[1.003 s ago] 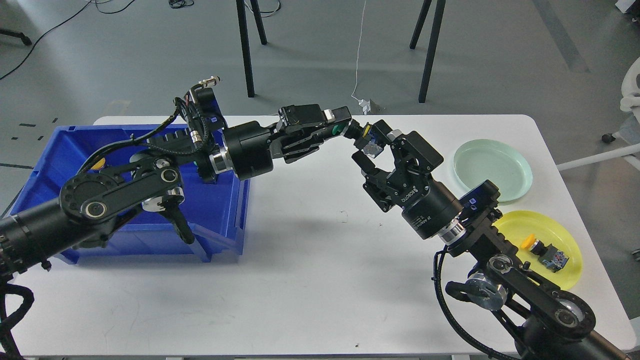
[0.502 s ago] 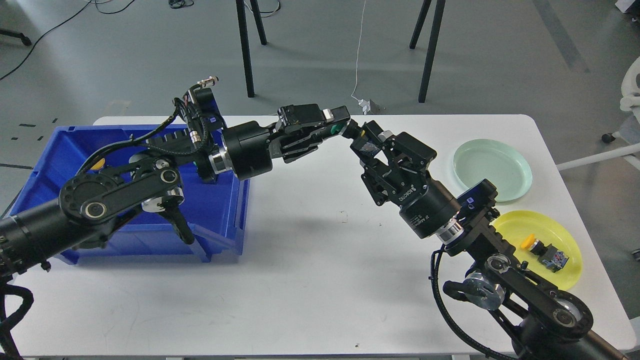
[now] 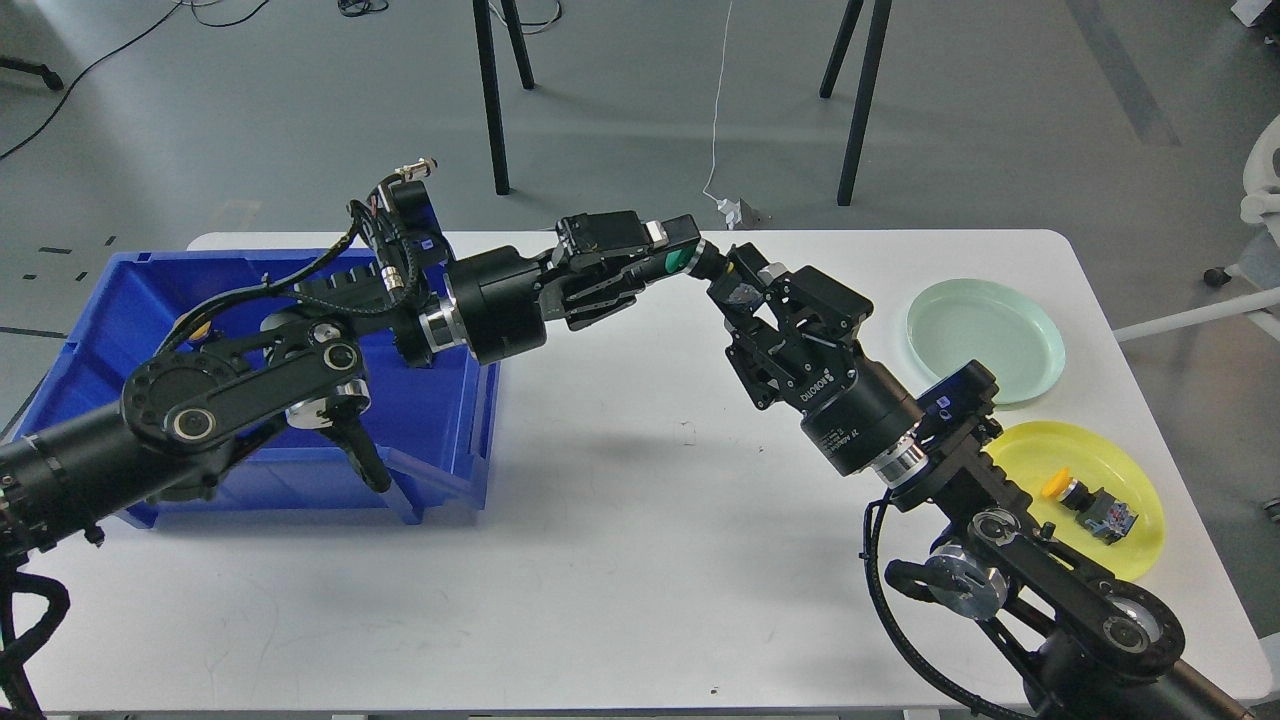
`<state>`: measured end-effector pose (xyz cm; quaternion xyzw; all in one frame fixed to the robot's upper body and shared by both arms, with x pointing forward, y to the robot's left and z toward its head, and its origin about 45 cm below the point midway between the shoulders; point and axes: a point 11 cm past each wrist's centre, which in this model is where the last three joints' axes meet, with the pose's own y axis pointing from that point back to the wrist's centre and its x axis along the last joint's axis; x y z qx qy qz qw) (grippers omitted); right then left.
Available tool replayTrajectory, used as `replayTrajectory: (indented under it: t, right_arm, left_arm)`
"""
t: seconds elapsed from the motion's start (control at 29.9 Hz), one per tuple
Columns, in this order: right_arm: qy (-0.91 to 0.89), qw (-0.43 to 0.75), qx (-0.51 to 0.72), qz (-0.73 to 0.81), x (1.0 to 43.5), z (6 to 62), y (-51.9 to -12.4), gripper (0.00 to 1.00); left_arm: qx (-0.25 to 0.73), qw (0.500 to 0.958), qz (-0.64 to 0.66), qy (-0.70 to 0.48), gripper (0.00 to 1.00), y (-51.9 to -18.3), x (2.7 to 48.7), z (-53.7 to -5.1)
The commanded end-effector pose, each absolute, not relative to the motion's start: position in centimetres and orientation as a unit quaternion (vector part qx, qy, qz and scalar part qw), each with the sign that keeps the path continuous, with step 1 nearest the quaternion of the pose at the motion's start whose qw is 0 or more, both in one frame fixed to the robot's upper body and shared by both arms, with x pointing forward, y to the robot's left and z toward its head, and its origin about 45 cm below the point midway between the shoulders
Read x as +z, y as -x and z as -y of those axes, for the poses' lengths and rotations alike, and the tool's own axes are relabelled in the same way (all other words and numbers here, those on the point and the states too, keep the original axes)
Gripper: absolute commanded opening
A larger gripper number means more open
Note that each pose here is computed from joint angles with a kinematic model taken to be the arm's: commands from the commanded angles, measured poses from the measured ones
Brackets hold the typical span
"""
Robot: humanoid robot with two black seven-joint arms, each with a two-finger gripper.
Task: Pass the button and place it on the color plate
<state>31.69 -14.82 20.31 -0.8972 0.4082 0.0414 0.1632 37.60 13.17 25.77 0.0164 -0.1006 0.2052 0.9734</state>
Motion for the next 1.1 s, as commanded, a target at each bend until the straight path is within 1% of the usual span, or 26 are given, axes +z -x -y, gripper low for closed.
replayTrajectory:
  t: [0.0,0.13,0.2,0.27,0.4,0.54,0.64,0.87,1.07]
  right_arm:
    - [0.897,0.163,0.041,-0.409,20.3,14.9,-31.7,0.04]
    - [0.895,0.164,0.039,-0.414,20.4,15.1,-31.9,0.03]
    - [0.884,0.165,0.028,-0.436,20.8,16.5,-32.7,0.03]
    - [0.862,0.163,0.019,-0.479,20.8,19.3,-34.2,0.03]
    - [0.813,0.127,0.027,-0.567,18.3,26.3,-36.3,0.03]
    - [0.762,0.055,0.026,-0.644,15.0,32.2,-37.1,0.02]
    - [0.727,0.013,0.029,-0.685,13.2,35.3,-37.6,0.01]
    - [0.668,-0.045,0.036,-0.742,10.9,39.8,-37.5,0.01]
    - [0.652,-0.053,0.044,-0.755,10.5,40.5,-38.1,0.01]
  left_arm:
    - [0.221,0.971,0.093,-0.006,0.79,-37.7,25.6,-13.7]
    - [0.225,0.97,0.09,-0.003,0.81,-37.7,25.5,-13.9]
    - [0.226,0.97,0.089,-0.003,0.81,-37.6,25.4,-13.9]
    - [0.226,0.97,0.089,-0.003,0.81,-37.6,25.4,-13.9]
    - [0.227,0.97,0.088,-0.004,0.81,-37.6,25.3,-14.0]
    - [0.226,0.97,0.085,-0.002,0.81,-37.7,25.1,-13.6]
    - [0.226,0.971,0.084,-0.001,0.81,-37.7,25.0,-13.5]
    - [0.225,0.971,0.084,-0.001,0.81,-37.7,25.0,-13.4]
    - [0.225,0.971,0.084,0.0,0.81,-37.7,25.0,-13.3]
